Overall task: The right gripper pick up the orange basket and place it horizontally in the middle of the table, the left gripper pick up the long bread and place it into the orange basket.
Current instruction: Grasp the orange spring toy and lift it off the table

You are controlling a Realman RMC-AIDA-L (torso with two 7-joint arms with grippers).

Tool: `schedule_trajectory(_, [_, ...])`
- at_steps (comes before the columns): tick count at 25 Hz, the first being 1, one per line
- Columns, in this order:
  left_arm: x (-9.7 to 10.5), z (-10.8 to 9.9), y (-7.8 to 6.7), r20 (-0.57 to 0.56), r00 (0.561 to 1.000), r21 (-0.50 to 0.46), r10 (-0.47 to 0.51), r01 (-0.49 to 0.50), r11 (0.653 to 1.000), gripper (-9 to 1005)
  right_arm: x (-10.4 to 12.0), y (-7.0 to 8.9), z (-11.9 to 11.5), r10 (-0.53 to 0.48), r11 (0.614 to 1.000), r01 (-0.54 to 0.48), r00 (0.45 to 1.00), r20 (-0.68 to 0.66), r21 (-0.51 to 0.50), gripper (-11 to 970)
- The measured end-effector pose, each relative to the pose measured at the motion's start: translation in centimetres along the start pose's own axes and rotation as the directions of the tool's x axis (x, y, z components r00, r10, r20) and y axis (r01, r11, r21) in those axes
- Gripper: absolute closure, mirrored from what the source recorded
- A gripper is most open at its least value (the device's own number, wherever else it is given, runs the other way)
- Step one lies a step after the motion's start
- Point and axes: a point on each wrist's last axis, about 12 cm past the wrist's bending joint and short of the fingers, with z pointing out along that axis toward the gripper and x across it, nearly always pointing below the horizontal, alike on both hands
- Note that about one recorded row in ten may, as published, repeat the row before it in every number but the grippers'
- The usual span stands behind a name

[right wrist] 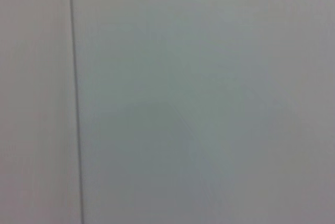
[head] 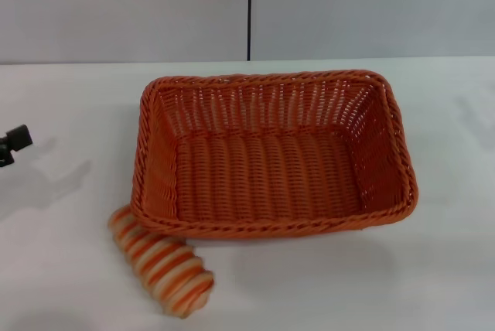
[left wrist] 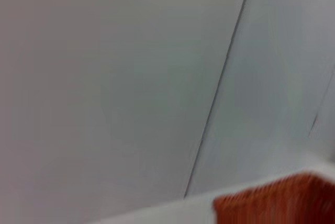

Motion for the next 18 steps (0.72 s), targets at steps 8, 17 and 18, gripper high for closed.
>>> schedule_trajectory(8, [0.6,0.6,1.0,-0.196,0.98,-0.042,0.044,-0.053,0.998,238,0.0,0.0,-0.9,0.008,1.0,-0.008,1.0,0.005,0.022,241])
schedule_trajectory(17, [1.9,2.0,0.3,-0.355,0.934,0.034,0.036,-0.025,0.999,241,0.0,-0.1,-0.8,0.008,1.0,-0.008,1.0,0.008,0.021,241])
schedule_trajectory(18, [1.9,2.0,0.3,-0.355,0.934,0.034,0.036,-0.025,0.999,242,0.0,-0.1,-0.8,0.008,1.0,-0.008,1.0,0.008,0.021,241])
